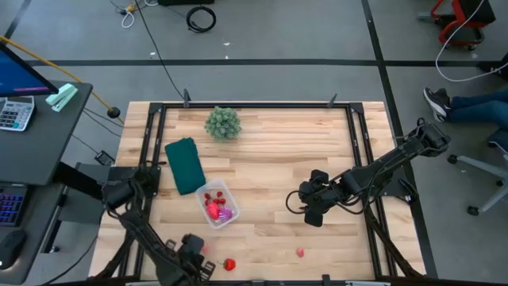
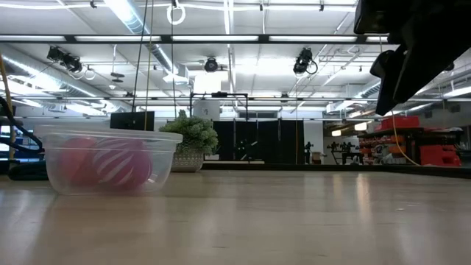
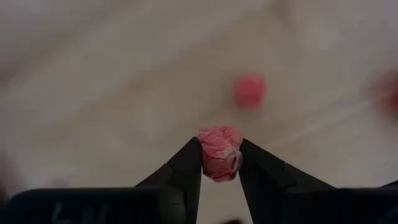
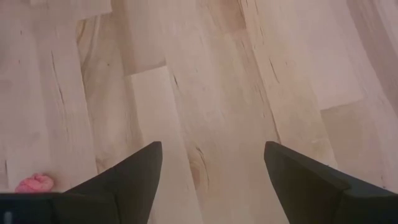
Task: Pick and placing Produce into tupperware
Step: Put the bottom left pink peach into the transparent bin
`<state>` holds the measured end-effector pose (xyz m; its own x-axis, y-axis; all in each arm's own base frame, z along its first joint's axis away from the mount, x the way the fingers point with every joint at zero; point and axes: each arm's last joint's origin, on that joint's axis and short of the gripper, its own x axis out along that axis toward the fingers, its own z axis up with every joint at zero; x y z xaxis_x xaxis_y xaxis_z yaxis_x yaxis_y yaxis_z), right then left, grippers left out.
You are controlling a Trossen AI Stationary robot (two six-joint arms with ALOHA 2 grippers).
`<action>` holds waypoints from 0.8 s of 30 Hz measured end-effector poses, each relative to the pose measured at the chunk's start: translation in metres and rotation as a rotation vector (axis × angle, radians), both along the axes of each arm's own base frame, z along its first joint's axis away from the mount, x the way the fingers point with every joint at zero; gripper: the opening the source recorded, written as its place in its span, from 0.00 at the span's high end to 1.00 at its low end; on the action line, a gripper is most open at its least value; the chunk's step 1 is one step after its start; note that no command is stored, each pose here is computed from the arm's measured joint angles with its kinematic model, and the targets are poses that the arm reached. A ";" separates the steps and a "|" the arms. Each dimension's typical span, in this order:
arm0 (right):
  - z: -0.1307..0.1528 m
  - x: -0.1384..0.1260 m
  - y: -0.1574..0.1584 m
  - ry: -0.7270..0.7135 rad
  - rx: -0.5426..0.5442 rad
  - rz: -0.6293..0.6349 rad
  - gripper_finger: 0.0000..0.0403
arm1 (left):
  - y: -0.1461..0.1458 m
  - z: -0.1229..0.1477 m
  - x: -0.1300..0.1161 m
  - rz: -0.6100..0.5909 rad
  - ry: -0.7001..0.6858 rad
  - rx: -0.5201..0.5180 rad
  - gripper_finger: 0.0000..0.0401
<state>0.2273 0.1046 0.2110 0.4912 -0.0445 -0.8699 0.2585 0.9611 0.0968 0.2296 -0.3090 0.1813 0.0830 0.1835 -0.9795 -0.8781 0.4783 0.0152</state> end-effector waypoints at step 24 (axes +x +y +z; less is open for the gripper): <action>0.001 0.000 0.003 -0.018 0.017 -0.008 0.27 | 0.158 0.057 0.105 -0.401 0.013 0.119 0.73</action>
